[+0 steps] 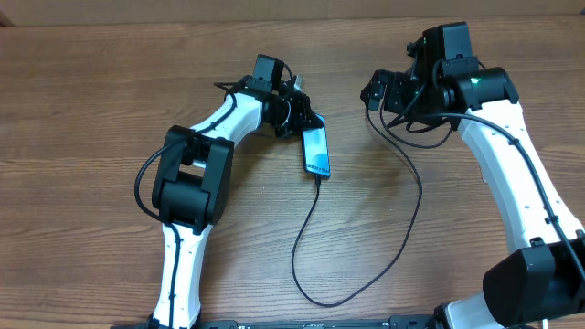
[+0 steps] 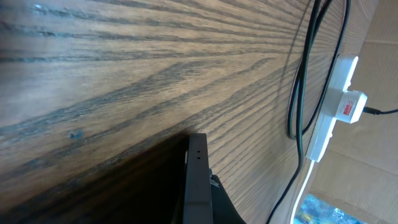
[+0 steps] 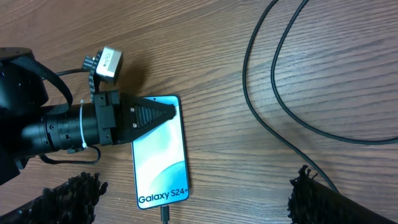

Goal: Plug charger to phone and switch on socket
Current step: 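Lower the cabled smartphone toward the table center with the left gripper, then lay the smartphone flat on the table and open the left gripper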

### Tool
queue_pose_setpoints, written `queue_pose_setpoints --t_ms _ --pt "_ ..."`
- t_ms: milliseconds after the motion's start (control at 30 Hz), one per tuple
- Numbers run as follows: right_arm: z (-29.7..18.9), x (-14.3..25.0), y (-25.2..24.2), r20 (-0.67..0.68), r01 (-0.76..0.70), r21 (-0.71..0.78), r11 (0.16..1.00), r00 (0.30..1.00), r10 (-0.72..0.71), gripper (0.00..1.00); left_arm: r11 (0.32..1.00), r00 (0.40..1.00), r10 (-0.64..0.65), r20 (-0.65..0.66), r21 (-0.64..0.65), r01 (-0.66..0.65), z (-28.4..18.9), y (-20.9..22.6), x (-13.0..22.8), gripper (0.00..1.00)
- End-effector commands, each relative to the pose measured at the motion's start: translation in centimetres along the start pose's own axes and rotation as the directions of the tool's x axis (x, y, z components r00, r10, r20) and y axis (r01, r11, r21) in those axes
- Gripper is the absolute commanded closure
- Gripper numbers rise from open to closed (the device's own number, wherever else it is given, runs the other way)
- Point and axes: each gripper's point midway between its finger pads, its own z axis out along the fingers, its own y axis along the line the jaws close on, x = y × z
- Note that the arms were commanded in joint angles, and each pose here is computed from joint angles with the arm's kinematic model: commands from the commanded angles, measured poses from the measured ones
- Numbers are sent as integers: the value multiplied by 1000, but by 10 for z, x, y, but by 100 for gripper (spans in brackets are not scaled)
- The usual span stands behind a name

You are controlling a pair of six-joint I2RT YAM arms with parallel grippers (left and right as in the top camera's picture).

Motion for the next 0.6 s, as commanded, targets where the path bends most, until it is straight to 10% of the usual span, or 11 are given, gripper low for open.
queue_pose_setpoints --t_ms 0,567 --pt "-13 -6 4 38 17 -3 1000 999 -17 0 1000 1000 -16 2 -8 16 -4 -5 5 96" --pt "-13 -6 4 37 17 -3 1000 999 -17 0 1000 1000 -16 2 -8 16 -4 -5 5 88"
